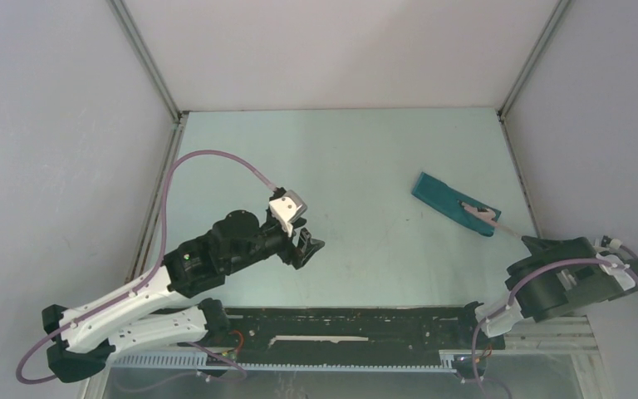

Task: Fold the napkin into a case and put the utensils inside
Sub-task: Pass from the right arm to the left

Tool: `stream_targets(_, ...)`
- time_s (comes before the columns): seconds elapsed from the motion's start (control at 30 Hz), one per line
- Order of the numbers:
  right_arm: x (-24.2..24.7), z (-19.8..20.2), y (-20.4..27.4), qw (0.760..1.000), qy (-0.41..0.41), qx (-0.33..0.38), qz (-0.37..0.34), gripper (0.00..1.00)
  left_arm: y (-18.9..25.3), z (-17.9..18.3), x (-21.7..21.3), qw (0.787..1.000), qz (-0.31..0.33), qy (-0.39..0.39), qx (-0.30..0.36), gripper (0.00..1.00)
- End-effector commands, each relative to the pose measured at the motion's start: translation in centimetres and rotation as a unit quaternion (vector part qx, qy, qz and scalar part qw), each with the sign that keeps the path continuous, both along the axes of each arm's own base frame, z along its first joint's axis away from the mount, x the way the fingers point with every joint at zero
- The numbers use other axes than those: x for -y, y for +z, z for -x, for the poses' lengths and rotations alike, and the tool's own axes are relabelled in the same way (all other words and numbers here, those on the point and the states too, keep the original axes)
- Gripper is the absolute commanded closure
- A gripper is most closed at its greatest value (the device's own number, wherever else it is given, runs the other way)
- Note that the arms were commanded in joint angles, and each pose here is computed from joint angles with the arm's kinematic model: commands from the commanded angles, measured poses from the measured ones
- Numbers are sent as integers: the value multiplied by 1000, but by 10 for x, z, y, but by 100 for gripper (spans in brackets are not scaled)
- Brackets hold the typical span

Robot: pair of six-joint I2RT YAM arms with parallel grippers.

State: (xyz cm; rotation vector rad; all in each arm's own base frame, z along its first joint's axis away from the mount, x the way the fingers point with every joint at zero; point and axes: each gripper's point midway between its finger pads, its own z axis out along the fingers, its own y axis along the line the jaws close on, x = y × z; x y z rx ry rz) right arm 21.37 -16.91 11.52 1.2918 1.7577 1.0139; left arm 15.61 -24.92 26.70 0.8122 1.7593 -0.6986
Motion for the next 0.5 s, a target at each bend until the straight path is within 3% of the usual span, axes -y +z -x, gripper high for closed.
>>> stream_targets(0.0,1,-7,-6,999,11,-16,-31,100,7,-4,1,1000,0,4,17,27)
stream_targets(0.47,-9,-24,-20,996,55,-29,-63,100,2,-6,1,1000,-11,8,15,27)
